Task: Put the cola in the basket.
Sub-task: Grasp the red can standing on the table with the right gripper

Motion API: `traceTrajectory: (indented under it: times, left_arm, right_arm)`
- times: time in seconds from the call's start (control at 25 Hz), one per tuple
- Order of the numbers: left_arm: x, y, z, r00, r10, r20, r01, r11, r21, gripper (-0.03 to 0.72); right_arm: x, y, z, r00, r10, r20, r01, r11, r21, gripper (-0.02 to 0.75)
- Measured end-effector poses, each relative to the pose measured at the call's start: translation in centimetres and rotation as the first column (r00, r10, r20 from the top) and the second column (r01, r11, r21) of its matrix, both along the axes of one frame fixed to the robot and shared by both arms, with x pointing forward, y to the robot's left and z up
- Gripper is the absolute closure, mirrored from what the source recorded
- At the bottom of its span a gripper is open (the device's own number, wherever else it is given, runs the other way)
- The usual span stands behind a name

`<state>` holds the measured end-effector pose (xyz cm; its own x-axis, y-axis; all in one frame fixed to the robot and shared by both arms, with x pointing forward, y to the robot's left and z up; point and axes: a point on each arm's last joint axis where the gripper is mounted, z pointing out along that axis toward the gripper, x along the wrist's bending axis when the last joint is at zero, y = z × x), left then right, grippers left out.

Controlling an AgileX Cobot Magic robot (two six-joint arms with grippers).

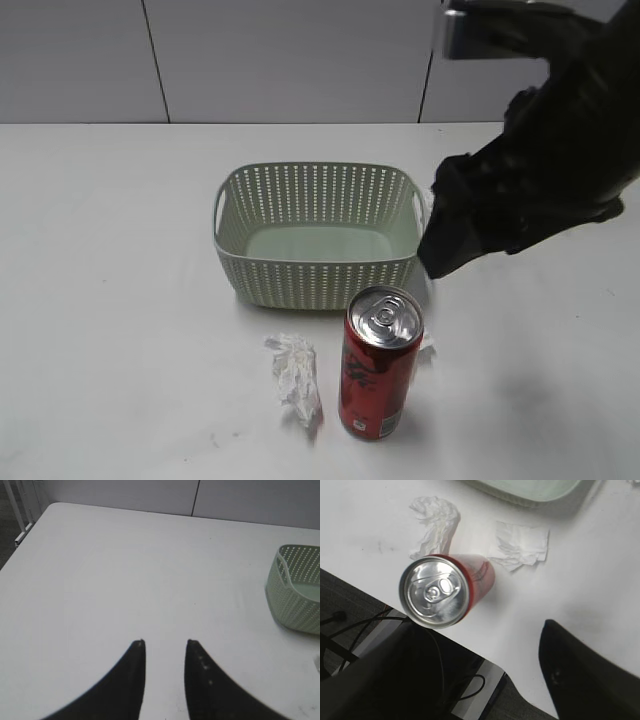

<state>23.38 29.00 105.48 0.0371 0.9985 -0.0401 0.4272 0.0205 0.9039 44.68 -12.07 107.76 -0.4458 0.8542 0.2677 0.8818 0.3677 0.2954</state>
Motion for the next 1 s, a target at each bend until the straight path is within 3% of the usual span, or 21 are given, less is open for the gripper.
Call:
traceTrajectory:
  times: [0.44, 1.0]
  left_arm:
    - [0.0, 0.0, 0.0, 1.0, 0.0, 0.0, 0.0, 1.0, 0.0, 0.471]
    - [0.0, 0.0, 0.0, 1.0, 0.0, 0.0, 0.0, 1.0, 0.0, 0.471]
  right_arm:
    - [0.6, 5.2, -4.2, 0.995, 0.046, -0.087, -0.05, 0.998, -0.045, 0.132]
    - [2.3, 7.0, -10.1, 0.963, 0.021, -0.269, -0.073, 0.98, -0.184, 0.154]
